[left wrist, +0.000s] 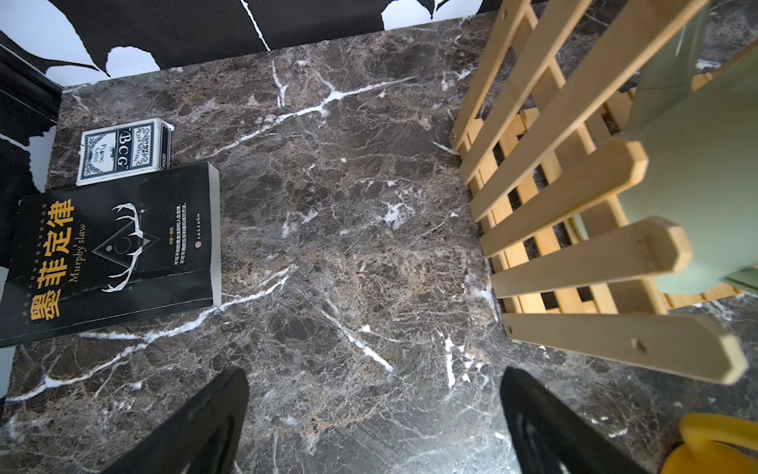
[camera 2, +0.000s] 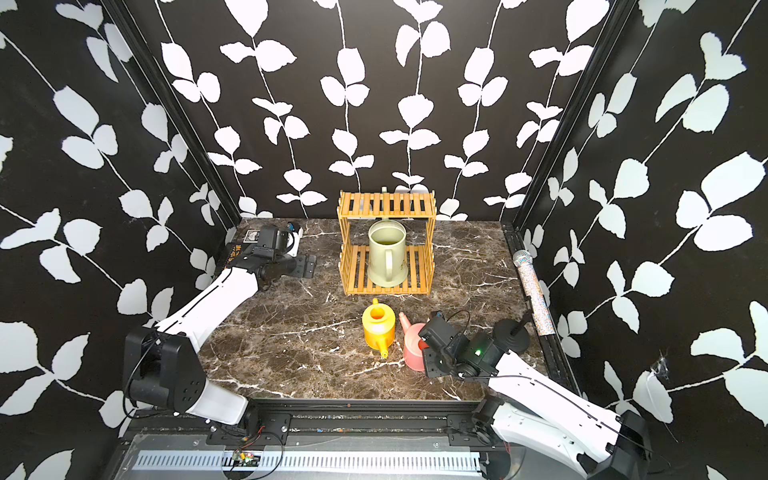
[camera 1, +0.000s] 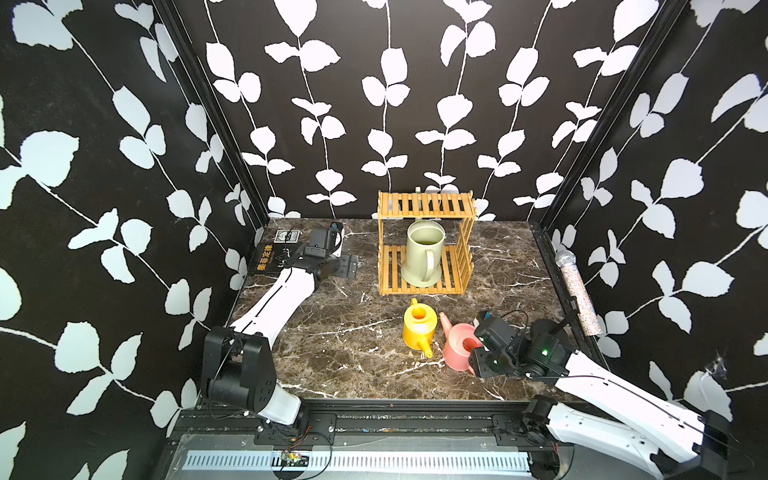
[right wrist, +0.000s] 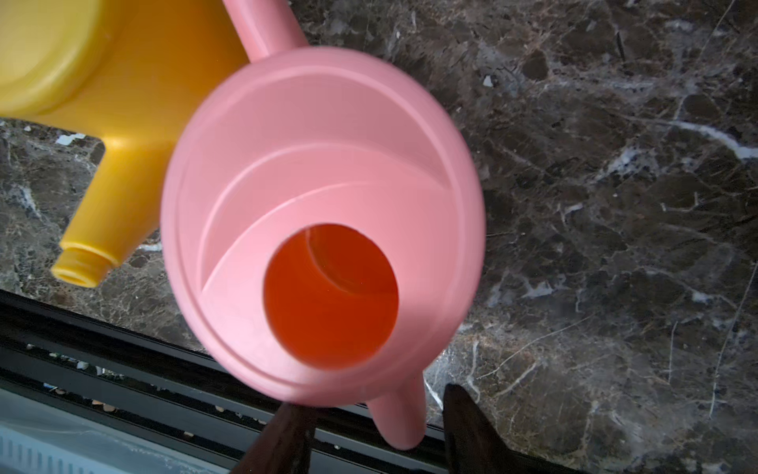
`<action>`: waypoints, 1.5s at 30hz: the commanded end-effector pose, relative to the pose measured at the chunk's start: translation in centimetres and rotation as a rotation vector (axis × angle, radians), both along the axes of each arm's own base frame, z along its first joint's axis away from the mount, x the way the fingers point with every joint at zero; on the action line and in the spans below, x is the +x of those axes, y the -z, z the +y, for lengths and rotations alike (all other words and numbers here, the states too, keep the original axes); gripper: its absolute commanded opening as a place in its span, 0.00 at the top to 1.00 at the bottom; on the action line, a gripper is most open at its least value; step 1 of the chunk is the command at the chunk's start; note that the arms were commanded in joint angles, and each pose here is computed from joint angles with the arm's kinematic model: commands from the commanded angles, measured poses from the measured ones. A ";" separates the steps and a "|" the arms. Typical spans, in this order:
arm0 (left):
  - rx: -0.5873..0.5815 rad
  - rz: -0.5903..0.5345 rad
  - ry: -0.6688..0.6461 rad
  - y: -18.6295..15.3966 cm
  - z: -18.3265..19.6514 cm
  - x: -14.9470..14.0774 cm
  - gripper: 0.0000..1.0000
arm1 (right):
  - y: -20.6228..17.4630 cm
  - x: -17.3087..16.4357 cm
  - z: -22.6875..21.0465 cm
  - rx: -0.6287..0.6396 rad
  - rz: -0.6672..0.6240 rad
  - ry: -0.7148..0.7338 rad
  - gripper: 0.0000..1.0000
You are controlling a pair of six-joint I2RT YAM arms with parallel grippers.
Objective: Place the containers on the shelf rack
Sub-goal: Pick up the spray bottle from the center of the board.
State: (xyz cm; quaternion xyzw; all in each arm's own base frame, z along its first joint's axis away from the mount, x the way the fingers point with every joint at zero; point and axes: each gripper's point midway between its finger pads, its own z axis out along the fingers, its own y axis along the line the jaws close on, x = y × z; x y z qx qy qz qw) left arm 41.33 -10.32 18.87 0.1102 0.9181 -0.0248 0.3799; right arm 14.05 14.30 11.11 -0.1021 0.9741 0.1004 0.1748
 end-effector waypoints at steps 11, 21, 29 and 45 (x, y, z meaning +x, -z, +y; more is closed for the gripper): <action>-0.044 -0.043 -0.006 -1.7 0.4 -0.5 0.02 | 1.0 1.5 0.5 0.006 -0.068 0.059 0.64; -0.038 -0.050 -0.025 -1.5 1.1 -0.4 0.02 | 1.7 2.1 1.6 0.011 -0.069 0.037 0.71; -0.051 -0.046 -0.024 -1.4 1.0 -0.3 0.02 | 1.6 2.3 1.6 -0.005 -0.082 0.014 0.79; -0.058 -0.046 -0.026 -1.4 1.0 -0.3 0.02 | -1.7 2.4 0.4 -0.023 -0.140 0.011 1.00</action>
